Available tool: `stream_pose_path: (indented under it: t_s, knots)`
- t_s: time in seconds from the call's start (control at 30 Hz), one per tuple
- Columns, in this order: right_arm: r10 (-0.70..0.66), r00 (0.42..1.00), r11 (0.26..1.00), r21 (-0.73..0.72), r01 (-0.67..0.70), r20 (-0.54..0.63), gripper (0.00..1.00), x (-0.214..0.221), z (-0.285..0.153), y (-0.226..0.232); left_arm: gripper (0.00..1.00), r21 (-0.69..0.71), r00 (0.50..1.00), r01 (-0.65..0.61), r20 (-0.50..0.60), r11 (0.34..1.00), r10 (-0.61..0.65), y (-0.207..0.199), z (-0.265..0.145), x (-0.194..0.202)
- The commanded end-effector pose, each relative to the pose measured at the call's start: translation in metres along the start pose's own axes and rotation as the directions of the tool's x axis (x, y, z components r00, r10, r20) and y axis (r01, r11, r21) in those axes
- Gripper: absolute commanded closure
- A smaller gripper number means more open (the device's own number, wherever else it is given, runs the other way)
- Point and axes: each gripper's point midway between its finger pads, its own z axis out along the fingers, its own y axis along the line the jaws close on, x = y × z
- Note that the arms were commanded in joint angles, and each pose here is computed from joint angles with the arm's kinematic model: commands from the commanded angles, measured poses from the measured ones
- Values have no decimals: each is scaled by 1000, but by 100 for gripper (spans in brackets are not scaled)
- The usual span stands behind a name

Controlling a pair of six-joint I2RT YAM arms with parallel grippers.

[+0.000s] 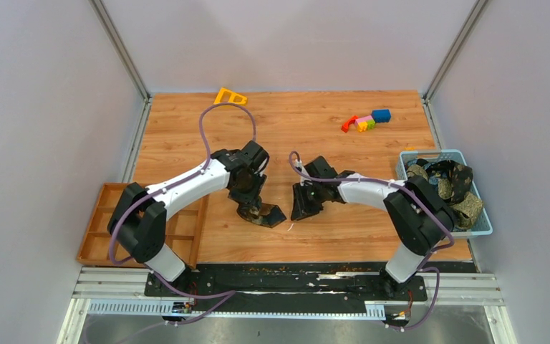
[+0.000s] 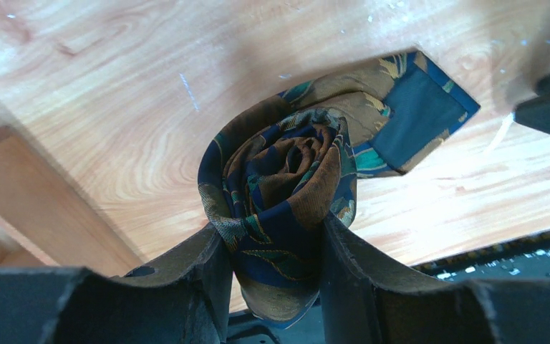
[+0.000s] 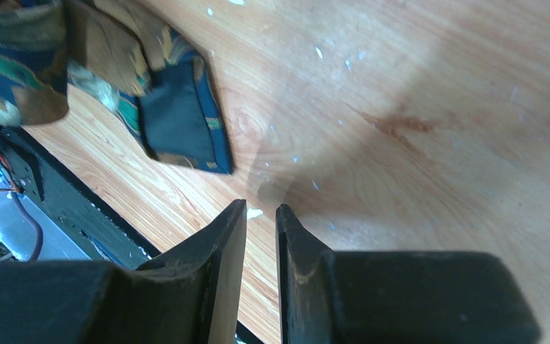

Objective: Roll the ties
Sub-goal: Roll the tie at the center of the board.

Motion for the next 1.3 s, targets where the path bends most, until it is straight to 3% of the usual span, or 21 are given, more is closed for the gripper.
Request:
stream_pose_path:
  t_s: [0.0, 0.37, 0.63, 0.93, 1.1, 1.27]
  knots:
    - [-25, 999, 998, 52, 23, 33, 77, 0, -17, -3, 57, -155, 999, -42, 17, 987, 45, 17, -7, -11]
    - [46, 981, 990, 123, -70, 188, 76, -8, -71, -31, 56, -390, 993, -108, -2, 914, 116, 37, -4, -22]
    - [69, 970, 985, 138, -103, 234, 75, -8, -93, -45, 55, -536, 981, -181, -39, 824, 191, 41, -2, -28]
    - [78, 959, 985, 129, -117, 272, 75, -10, -107, -45, 53, -610, 967, -241, -83, 755, 242, 31, 5, -32]
    - [84, 955, 985, 124, -123, 285, 75, -10, -112, -43, 49, -638, 953, -287, -116, 715, 279, 22, 12, -34]
    - [83, 950, 986, 116, -123, 300, 75, -10, -117, -39, 37, -635, 941, -322, -137, 702, 308, 8, 20, -34]
